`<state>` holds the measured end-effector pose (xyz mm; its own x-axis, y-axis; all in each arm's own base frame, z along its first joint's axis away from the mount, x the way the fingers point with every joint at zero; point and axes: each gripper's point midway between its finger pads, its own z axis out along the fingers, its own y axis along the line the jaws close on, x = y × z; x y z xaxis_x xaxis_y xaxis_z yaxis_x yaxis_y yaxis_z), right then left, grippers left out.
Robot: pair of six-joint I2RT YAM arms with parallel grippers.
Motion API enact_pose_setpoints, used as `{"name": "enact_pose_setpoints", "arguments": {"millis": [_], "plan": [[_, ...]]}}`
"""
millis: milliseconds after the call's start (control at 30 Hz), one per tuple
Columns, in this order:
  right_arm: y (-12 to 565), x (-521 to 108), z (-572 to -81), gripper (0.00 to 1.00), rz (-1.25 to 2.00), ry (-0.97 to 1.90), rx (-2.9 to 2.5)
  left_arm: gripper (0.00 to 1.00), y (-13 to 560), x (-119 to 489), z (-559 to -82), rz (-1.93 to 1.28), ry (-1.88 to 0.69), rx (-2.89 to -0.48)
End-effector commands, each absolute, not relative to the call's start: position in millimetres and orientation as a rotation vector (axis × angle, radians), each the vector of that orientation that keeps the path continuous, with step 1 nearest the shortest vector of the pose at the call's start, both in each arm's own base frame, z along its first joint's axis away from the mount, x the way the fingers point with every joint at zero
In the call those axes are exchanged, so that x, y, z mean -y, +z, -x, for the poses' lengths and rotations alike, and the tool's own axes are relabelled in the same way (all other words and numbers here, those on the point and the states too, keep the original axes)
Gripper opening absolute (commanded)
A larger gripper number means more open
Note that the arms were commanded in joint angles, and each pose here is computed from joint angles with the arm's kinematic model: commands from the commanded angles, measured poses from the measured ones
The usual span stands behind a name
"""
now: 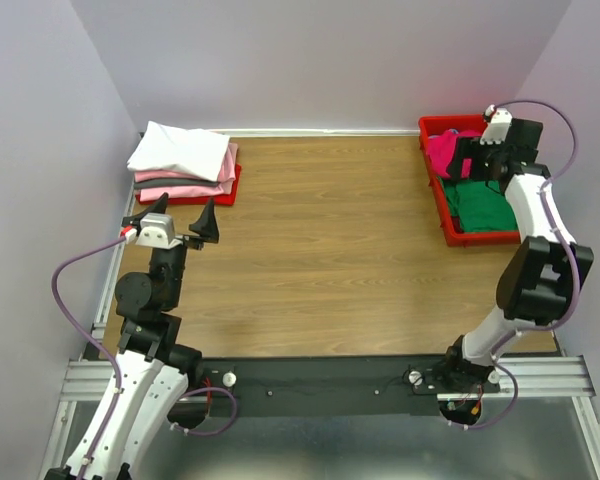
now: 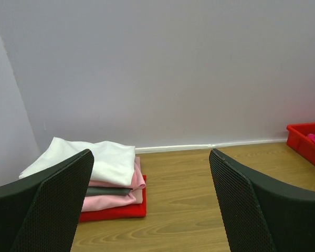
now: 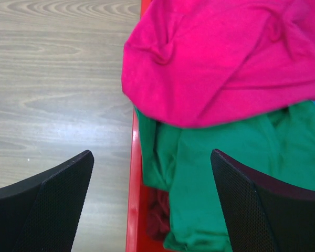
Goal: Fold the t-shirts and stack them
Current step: Grab the tshirt from the pile
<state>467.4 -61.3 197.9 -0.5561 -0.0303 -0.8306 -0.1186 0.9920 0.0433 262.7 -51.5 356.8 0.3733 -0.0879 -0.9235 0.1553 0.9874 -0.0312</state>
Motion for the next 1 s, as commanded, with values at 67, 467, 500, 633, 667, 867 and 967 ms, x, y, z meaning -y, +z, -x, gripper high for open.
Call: {"name": "enact_pose_setpoints", "arguments": {"millis": [67, 467, 500, 633, 667, 867, 967], "plan": [[171.8, 62.4, -492.6, 0.90, 0.082, 0.168, -2.257, 0.98, 364.0, 50.5, -258.7, -0.061, -0.148, -1.146], [102.5, 90.1, -528.8, 0.65, 0.034, 0.076, -2.403, 0.98, 359.5, 54.4, -261.7, -0.074, -0.153, -1.160], [101.7, 90.1, -531.0, 0.51, 0.045, 0.079, -2.404, 0.98, 359.5, 54.1, -262.0, -0.073, -0.151, -1.160], [107.1, 84.8, -528.5, 0.09, 0.089, 0.100, -2.393, 0.98, 357.2, 54.1, -263.7, -0.072, -0.148, -1.169], [115.0, 83.1, -523.8, 0.04, 0.098, 0.099, -2.382, 0.99, 356.8, 53.9, -263.9, -0.071, -0.147, -1.171], [187.6, 63.7, -497.0, 0.01, 0.168, 0.122, -2.244, 0.98, 355.3, 56.1, -265.3, -0.080, -0.152, -1.176], [255.5, 44.1, -483.2, 0.00, 0.225, 0.125, -2.103, 0.98, 355.0, 56.9, -265.2, -0.084, -0.155, -1.177]]}}
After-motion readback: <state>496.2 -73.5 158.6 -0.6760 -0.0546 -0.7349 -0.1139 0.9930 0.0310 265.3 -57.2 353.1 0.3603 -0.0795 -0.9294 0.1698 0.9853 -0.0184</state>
